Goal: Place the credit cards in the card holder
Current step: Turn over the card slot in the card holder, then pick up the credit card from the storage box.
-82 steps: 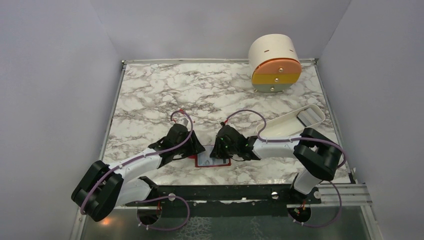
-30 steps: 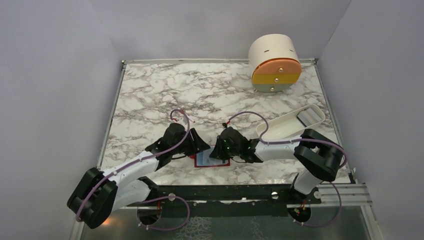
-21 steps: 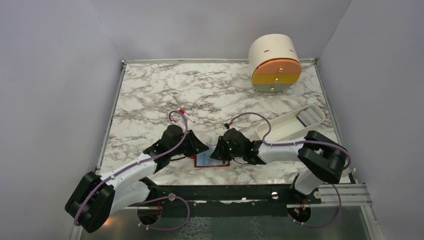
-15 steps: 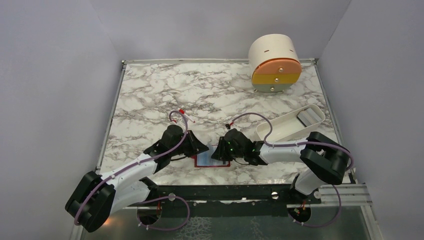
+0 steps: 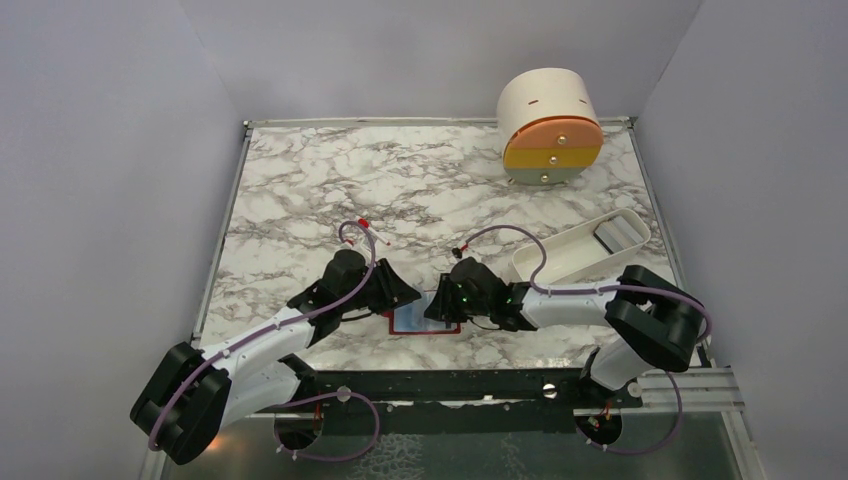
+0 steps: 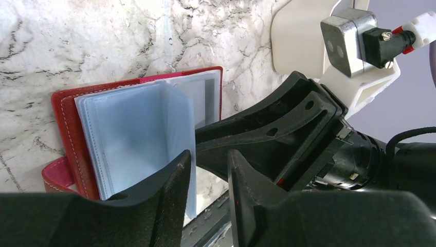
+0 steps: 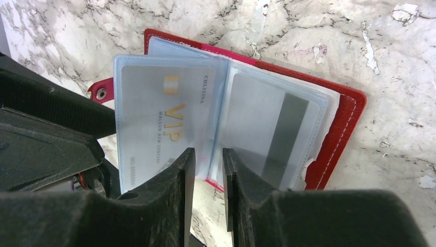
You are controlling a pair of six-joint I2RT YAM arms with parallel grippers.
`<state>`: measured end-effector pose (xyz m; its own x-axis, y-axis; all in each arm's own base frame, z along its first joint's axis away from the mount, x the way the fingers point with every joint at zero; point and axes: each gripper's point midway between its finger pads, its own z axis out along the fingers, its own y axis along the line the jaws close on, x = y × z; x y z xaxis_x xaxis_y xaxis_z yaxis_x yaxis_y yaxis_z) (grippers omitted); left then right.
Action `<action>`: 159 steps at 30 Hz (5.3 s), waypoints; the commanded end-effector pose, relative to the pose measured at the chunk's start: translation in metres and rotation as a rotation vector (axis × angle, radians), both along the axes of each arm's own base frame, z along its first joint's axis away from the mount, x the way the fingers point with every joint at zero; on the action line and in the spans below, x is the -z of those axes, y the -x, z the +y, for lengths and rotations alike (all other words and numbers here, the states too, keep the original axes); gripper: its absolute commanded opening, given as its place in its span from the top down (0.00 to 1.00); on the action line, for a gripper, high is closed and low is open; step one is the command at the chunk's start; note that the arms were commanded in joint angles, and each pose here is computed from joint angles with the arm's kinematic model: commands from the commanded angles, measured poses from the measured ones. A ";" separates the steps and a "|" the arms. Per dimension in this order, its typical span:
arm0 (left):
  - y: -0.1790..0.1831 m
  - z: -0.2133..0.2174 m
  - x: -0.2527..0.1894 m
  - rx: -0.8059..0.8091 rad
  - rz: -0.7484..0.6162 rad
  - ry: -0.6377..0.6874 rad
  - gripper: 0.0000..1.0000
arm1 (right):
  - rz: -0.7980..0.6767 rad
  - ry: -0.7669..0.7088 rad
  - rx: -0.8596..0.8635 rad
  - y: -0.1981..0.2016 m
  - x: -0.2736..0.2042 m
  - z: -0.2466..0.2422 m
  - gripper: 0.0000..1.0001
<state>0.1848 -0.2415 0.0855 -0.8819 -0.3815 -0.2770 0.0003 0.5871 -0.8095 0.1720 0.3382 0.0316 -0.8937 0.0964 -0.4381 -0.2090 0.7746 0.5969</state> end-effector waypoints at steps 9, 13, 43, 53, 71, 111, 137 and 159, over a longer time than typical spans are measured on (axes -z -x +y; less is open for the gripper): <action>0.002 -0.016 -0.018 0.068 -0.048 0.064 0.59 | -0.109 0.083 0.022 -0.010 -0.019 -0.020 0.70; 0.003 -0.023 -0.022 0.089 -0.056 0.070 0.57 | -0.167 0.164 0.035 -0.018 -0.033 -0.035 0.70; 0.004 -0.038 -0.006 0.236 -0.149 -0.138 0.50 | -0.537 0.901 0.300 -0.186 -0.162 -0.268 0.56; -0.002 -0.027 -0.038 0.265 -0.273 -0.214 0.07 | -0.356 1.002 0.249 -0.213 -0.127 -0.344 0.50; -0.007 -0.016 -0.048 0.264 -0.352 -0.276 0.01 | -0.229 1.162 0.150 -0.177 -0.082 -0.418 0.45; -0.012 -0.008 -0.053 0.239 -0.386 -0.303 0.01 | -0.223 1.246 0.170 -0.200 -0.061 -0.451 0.89; -0.009 -0.001 -0.045 0.208 -0.348 -0.311 0.04 | -0.246 1.006 0.323 -0.183 -0.126 -0.419 0.99; 0.005 -0.029 -0.068 0.204 -0.249 -0.085 0.13 | -0.520 0.326 0.059 -0.119 -0.219 -0.237 0.99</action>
<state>0.1866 -0.2551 0.1376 -0.8143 -0.1253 -0.5667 0.3258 0.7093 -0.6251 0.3176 0.0490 0.2407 -0.5689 -0.1523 -0.8082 -0.1940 0.9798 -0.0481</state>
